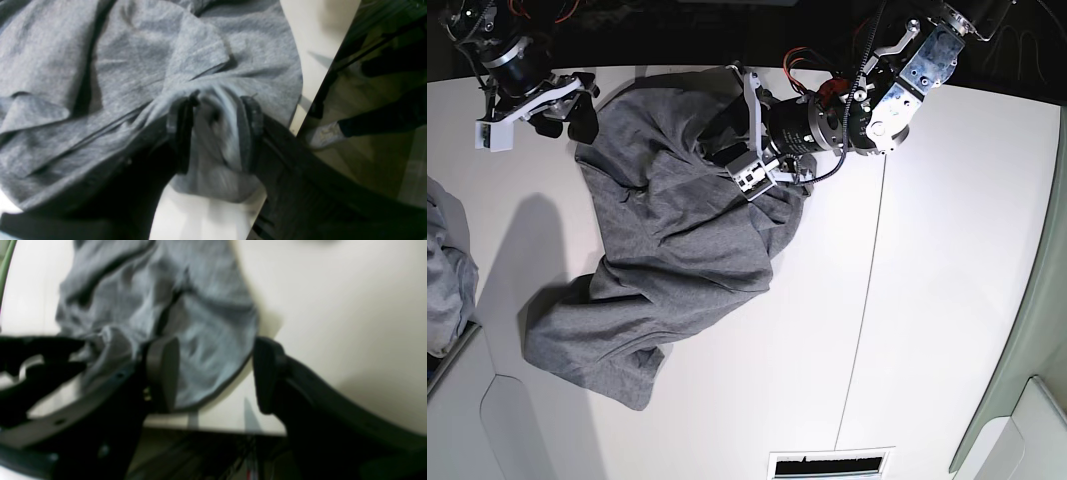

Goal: Layout the t-shirt on the table in an organized manner, then fold the t-shirt properly
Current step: 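Grasp the shirt's bunched middle with both grippers close together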

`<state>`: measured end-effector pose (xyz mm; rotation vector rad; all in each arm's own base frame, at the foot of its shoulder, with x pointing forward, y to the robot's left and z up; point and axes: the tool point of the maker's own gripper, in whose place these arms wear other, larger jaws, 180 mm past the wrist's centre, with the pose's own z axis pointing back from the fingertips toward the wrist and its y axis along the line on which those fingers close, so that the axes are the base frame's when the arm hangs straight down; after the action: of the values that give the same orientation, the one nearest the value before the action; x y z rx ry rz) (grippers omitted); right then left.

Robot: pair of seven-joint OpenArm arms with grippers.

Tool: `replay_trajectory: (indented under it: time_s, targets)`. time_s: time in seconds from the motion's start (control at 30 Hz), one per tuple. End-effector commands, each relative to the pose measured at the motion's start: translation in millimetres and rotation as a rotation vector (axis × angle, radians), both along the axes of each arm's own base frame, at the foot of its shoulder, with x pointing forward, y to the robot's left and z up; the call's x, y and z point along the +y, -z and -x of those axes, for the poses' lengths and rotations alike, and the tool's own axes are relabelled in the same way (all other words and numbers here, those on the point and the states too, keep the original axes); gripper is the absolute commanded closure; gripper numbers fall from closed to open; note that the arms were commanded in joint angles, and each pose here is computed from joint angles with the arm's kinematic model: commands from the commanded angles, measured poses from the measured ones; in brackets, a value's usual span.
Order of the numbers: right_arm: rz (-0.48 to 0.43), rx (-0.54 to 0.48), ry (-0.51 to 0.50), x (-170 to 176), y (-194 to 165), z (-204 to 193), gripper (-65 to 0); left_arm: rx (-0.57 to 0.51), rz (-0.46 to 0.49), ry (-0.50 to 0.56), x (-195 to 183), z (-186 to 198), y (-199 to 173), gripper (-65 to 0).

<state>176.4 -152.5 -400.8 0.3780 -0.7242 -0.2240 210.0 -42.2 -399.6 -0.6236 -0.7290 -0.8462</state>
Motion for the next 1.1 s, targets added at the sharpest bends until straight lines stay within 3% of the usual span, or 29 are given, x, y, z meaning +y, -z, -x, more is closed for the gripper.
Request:
replay_trajectory:
  time_s: [0.0, 0.2, 0.4, 0.57, 1.07]
  targets:
    - [-0.017, -0.018, -0.01, 5, -2, 1, -34.7, -0.029, 0.049, 0.002, -7, -6, -17, -24.8]
    - [-0.084, 0.057, -0.015, 23, 31, 11, -34.7, -0.053, 0.094, 0.066, -18, 1, -40, -24.8]
    - [-0.097, 0.118, -0.008, 24, 48, 23, -34.7, -0.108, 0.007, 0.019, -5, -12, -26, -24.8]
    - [-0.099, 0.118, -0.009, 24, 48, 22, -34.7, -0.196, -0.038, -0.046, -1, -32, -18, -24.8]
    - [-0.173, 0.048, 0.031, 48, 37, -3, -34.7, -0.336, -0.163, 0.107, -69, -37, 2, -24.8]
